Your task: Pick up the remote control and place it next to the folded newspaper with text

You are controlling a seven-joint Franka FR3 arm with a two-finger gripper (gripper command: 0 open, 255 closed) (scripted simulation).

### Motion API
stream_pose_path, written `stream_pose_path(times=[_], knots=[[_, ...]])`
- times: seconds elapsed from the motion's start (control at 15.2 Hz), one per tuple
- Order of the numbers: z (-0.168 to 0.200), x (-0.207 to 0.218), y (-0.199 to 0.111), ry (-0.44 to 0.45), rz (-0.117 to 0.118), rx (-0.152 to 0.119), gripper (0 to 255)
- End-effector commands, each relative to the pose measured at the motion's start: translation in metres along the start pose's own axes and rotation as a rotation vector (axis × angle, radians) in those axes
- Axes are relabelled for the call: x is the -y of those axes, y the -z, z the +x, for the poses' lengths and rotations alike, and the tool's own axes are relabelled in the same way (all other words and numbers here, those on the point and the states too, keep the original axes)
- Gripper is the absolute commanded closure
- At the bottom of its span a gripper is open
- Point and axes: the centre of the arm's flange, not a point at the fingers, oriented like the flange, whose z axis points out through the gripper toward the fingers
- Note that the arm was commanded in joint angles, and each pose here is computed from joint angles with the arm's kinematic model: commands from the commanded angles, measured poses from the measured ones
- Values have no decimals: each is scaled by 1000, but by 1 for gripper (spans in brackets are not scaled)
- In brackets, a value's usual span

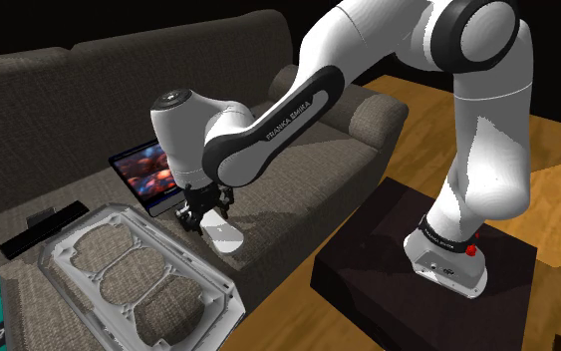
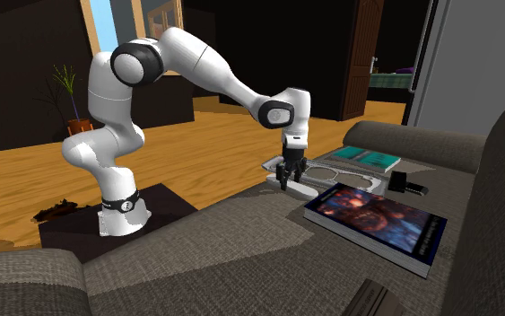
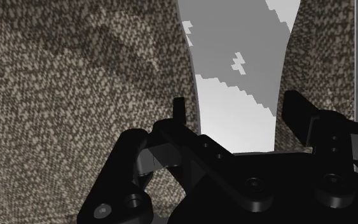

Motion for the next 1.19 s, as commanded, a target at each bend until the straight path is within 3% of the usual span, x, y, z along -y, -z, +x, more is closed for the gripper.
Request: stream_pose_path(times=[0.0, 0.2, 1.12], knots=[[0, 0, 0, 0, 0, 0, 255], [0, 0, 0, 0, 0, 0, 255], [0, -1, 74, 0, 0, 0, 255]])
